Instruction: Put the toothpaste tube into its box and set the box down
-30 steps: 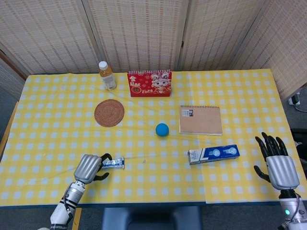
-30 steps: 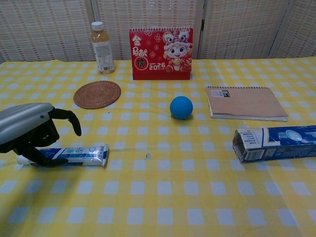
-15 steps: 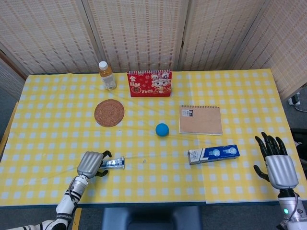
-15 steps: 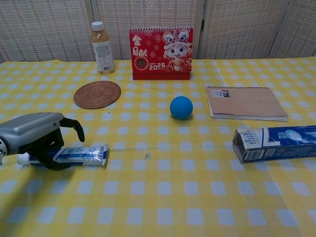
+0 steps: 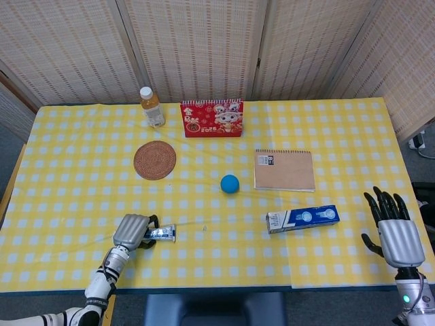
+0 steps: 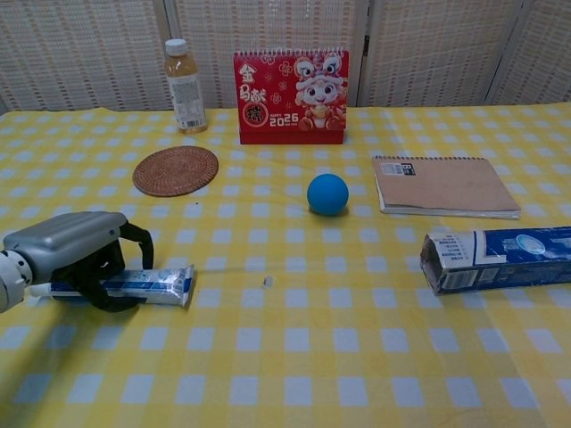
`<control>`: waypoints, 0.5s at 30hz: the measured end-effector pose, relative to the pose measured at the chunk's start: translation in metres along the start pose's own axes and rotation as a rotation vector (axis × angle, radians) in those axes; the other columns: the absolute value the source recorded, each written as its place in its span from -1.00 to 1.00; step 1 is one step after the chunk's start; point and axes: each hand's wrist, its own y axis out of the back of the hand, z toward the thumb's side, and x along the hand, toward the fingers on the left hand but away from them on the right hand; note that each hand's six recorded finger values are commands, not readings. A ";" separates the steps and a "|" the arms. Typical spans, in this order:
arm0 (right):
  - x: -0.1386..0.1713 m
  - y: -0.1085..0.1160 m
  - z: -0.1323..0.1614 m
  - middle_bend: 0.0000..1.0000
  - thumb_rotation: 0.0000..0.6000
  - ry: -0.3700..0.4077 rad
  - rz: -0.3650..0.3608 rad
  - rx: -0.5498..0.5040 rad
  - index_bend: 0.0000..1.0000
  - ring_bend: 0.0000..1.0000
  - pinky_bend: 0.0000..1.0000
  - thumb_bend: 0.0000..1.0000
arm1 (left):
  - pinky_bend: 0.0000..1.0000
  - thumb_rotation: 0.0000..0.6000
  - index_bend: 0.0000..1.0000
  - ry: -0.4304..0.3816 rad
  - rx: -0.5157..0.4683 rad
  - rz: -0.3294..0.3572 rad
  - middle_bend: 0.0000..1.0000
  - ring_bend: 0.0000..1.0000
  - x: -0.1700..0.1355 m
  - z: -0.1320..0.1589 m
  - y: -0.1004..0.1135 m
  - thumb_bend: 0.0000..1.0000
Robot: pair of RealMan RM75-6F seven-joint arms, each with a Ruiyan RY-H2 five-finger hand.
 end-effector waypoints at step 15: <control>0.000 -0.003 0.004 -1.00 1.00 0.021 0.018 -0.010 -1.00 -1.00 -1.00 -0.42 | 1.00 1.00 0.55 -0.050 -0.045 0.104 1.00 1.00 -0.008 0.010 0.017 0.14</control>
